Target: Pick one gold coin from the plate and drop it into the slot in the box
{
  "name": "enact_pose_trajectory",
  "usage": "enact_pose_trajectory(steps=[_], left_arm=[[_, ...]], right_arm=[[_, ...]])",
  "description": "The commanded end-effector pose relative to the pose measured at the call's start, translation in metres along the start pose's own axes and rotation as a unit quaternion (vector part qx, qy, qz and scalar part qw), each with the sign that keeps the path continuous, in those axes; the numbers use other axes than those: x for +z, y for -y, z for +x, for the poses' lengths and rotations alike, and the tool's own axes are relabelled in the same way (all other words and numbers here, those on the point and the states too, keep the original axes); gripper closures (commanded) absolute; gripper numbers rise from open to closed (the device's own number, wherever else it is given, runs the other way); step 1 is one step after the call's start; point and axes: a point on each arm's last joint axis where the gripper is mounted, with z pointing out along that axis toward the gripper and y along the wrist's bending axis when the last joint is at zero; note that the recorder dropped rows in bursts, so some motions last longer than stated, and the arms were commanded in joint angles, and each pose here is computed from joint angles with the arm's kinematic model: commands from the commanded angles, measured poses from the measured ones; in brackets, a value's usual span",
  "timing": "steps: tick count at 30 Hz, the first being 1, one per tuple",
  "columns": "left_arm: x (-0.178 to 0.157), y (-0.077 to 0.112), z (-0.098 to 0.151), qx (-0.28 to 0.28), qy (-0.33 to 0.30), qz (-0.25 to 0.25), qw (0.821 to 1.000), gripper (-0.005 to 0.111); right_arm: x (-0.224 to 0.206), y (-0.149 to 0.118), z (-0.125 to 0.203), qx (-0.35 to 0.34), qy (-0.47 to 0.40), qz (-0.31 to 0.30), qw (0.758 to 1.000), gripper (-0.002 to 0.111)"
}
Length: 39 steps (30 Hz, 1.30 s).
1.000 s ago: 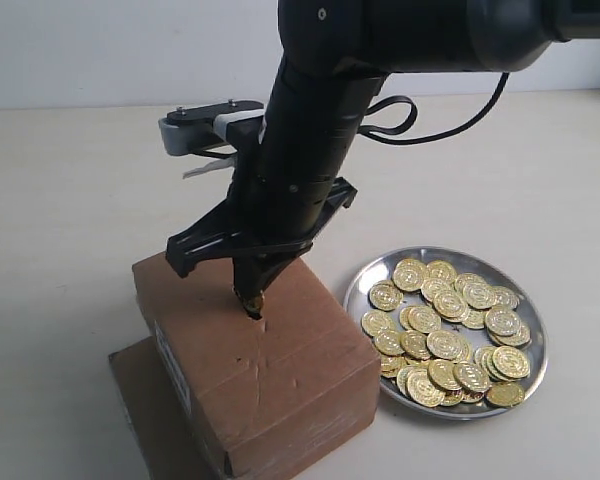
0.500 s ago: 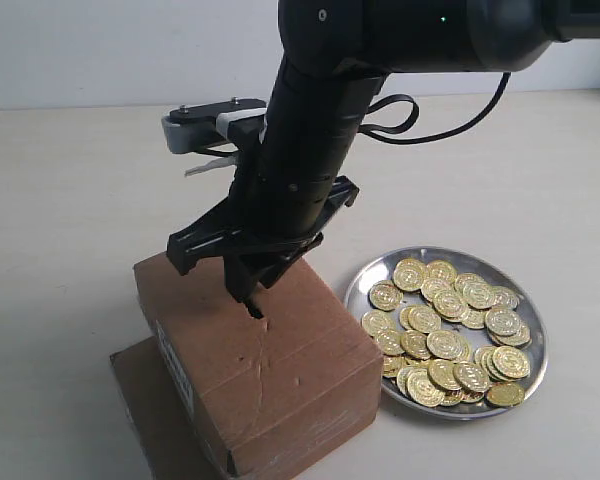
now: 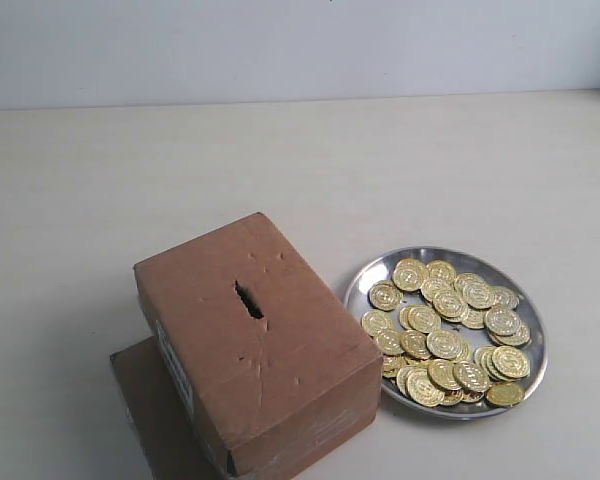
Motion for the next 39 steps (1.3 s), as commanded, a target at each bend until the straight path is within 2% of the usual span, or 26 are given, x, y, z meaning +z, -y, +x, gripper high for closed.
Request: enact_pose_trajectory(steps=[1,2,3,5,6,7,8,9,10,11,12,13,14,17,20,24,26,33,37,39], left_arm=[[0.000,0.000,-0.001,-0.004,0.007,-0.005,1.000,0.107],[0.000,0.000,-0.001,-0.006,0.007,-0.005,1.000,0.107],[0.000,0.000,-0.001,-0.009,0.007,-0.004,1.000,0.107],[0.000,-0.002,0.000,-0.024,0.007,-0.017,1.000,0.107],[-0.001,-0.004,0.000,-0.034,0.007,-0.024,0.999,0.107],[-0.001,-0.008,0.000,-0.066,0.010,-0.049,0.997,0.107],[-0.001,-0.010,0.000,-0.084,0.012,-0.062,0.994,0.107],[-0.002,-0.017,-0.001,-0.149,0.025,-0.099,0.984,0.107],[-0.003,-0.021,-0.001,-0.180,0.032,-0.116,0.976,0.107],[-0.003,-0.025,0.000,-0.246,0.045,-0.140,0.958,0.107],[-0.003,-0.026,0.002,-0.280,0.051,-0.151,0.947,0.107],[-0.001,-0.025,0.009,-0.333,0.056,-0.164,0.927,0.107],[0.002,-0.022,0.015,-0.357,0.053,-0.170,0.917,0.107],[0.004,-0.020,0.019,-0.393,0.054,-0.171,0.902,0.107],[0.011,-0.014,0.028,-0.470,0.051,-0.160,0.866,0.107],[0.019,0.001,0.051,-0.525,0.032,-0.173,0.833,0.107],[0.018,-0.001,0.052,-0.551,0.045,-0.187,0.812,0.107],[0.018,-0.001,0.052,-0.520,0.036,-0.187,0.832,0.107],[0.020,0.003,0.052,-0.496,0.020,-0.169,0.852,0.107],[0.020,0.005,0.052,-0.497,0.015,-0.156,0.853,0.107]], right_arm=[[-0.086,0.011,-0.006,-0.021,0.108,0.052,0.993,0.108],[-0.099,0.011,0.000,-0.020,0.125,0.060,0.990,0.108],[-0.127,0.012,0.021,-0.017,0.154,0.073,0.985,0.108],[-0.144,0.009,0.054,-0.014,0.178,0.080,0.981,0.108],[-0.149,0.007,0.074,-0.017,0.185,0.083,0.979,0.108],[-0.153,0.001,0.117,-0.015,0.213,0.080,0.974,0.108],[-0.152,-0.002,0.133,-0.019,0.225,0.078,0.971,0.108],[-0.149,-0.009,0.168,-0.018,0.248,0.065,0.966,0.108],[-0.147,-0.012,0.180,-0.010,0.255,0.055,0.965,0.108],[-0.138,-0.017,0.208,0.008,0.245,0.039,0.969,0.108],[-0.133,-0.019,0.220,0.017,0.235,0.033,0.971,0.108],[-0.122,-0.024,0.241,0.035,0.219,0.017,0.975,0.108],[-0.113,-0.029,0.254,0.053,0.215,-0.002,0.975,0.108],[-0.102,-0.035,0.275,0.088,0.206,-0.030,0.974,0.108],[-0.093,-0.039,0.297,0.133,0.184,-0.044,0.973,0.108],[-0.086,-0.045,0.319,0.143,0.182,-0.064,0.971,0.108],[-0.084,-0.046,0.323,0.143,0.176,-0.064,0.972,0.108],[-0.082,-0.044,0.328,0.130,0.149,-0.050,0.979,0.108],[-0.081,-0.043,0.332,0.118,0.130,-0.040,0.984,0.108],[-0.081,-0.043,0.333,0.145,0.126,-0.040,0.981,0.108]])
